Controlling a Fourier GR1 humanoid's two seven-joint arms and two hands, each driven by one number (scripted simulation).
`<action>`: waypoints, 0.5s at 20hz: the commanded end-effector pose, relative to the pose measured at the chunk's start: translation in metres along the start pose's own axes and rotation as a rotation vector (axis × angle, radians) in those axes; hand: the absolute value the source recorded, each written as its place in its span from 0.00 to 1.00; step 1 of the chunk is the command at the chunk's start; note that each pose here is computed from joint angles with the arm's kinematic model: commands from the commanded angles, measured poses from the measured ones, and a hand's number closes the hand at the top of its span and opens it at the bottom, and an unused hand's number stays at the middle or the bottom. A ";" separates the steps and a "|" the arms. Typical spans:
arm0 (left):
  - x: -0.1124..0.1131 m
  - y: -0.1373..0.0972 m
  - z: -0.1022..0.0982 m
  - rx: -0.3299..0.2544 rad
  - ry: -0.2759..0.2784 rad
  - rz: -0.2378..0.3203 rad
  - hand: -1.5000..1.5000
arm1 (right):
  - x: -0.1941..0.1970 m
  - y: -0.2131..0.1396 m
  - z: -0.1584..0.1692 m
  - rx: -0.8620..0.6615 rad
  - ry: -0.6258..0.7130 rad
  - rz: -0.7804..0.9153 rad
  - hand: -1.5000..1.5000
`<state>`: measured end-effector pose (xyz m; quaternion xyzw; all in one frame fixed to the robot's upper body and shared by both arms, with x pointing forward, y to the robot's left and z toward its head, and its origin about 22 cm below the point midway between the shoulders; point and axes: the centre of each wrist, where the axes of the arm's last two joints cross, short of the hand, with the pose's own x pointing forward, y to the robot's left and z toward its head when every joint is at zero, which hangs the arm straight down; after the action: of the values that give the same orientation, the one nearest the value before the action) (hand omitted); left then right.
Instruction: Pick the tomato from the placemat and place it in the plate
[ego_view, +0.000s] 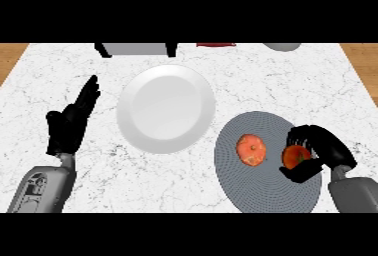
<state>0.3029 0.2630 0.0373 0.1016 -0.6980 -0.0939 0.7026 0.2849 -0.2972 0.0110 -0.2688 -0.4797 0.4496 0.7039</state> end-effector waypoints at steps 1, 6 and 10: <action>-0.001 0.001 0.003 0.016 0.012 -0.013 0.50 | 0.023 0.022 0.009 -0.153 0.253 0.094 1.00; 0.010 -0.007 0.010 -0.011 0.010 -0.001 0.50 | 0.076 0.016 0.042 -0.437 0.186 0.090 1.00; 0.001 0.001 -0.001 0.004 0.006 -0.007 0.50 | 0.123 -0.010 0.063 -0.667 0.014 0.046 1.00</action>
<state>0.2980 0.2623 0.0362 0.1060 -0.6962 -0.0925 0.7040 0.2557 -0.2199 0.0628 -0.4703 -0.5204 0.3411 0.6258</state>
